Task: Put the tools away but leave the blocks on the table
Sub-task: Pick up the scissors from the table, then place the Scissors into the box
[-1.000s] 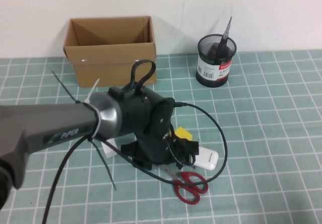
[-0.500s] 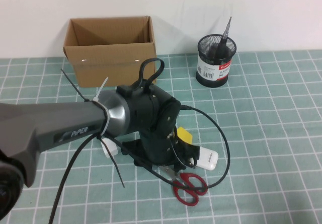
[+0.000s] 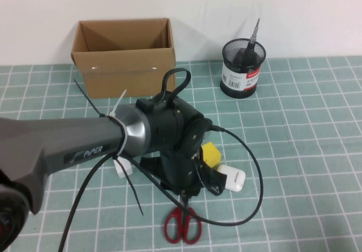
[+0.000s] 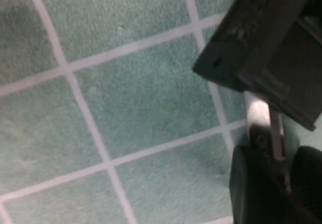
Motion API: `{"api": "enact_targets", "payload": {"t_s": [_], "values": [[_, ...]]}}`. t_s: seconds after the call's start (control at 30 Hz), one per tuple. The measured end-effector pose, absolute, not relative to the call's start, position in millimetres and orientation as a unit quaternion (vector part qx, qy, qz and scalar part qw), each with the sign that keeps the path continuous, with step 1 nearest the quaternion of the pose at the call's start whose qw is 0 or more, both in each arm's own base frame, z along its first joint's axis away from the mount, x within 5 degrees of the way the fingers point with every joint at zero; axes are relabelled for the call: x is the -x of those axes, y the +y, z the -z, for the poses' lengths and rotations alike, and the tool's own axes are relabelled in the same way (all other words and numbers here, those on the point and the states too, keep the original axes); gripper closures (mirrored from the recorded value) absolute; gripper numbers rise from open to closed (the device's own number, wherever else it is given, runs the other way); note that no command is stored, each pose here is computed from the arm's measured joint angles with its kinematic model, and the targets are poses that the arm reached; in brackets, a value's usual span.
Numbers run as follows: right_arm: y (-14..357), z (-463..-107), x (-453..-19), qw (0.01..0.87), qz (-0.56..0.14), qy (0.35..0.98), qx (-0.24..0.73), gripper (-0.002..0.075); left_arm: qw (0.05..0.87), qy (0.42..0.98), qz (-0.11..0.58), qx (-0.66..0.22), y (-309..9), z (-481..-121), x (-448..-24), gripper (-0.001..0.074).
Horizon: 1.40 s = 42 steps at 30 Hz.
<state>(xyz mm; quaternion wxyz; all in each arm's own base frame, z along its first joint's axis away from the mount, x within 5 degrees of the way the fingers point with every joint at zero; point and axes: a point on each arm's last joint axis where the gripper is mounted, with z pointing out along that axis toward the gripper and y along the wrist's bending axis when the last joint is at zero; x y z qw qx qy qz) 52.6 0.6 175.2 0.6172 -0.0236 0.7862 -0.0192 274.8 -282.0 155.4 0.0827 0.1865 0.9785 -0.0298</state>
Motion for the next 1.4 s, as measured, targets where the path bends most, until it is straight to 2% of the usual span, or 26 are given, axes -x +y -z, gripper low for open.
{"api": "enact_targets", "payload": {"t_s": [0.27,0.47,0.63,0.73,0.83,0.93,1.13,1.4], "values": [[1,-175,-53,0.617,0.019,0.786,0.024,0.0733,0.075,0.965,-0.049,-0.248,-271,-155,-274,0.0643],[1,-175,-53,0.617,0.019,0.786,0.024,0.0733,0.085,0.959,-0.061,-0.263,-267,-163,-274,0.065],[1,-175,-53,0.617,0.019,0.786,0.024,0.0733,0.129,0.954,-0.049,-0.267,-257,-199,-269,0.065],[1,-175,-53,0.617,0.019,0.786,0.024,0.0733,0.186,0.943,-0.033,-0.276,-244,-231,-260,0.0651],[1,-175,-53,0.617,0.019,0.786,0.024,0.0733,0.277,0.909,-0.033,-0.311,-228,-258,-252,0.0651],[1,-175,-53,0.617,0.019,0.786,0.024,0.0733,0.351,0.854,-0.071,-0.377,-216,-276,-255,0.0651],[1,-175,-53,0.617,0.019,0.786,0.024,0.0733,0.406,0.758,-0.15,-0.488,-201,-294,-287,0.0651],[1,-175,-53,0.617,0.019,0.786,0.024,0.0733,0.492,0.654,-0.224,-0.529,-194,-322,-351,0.0651]]}}
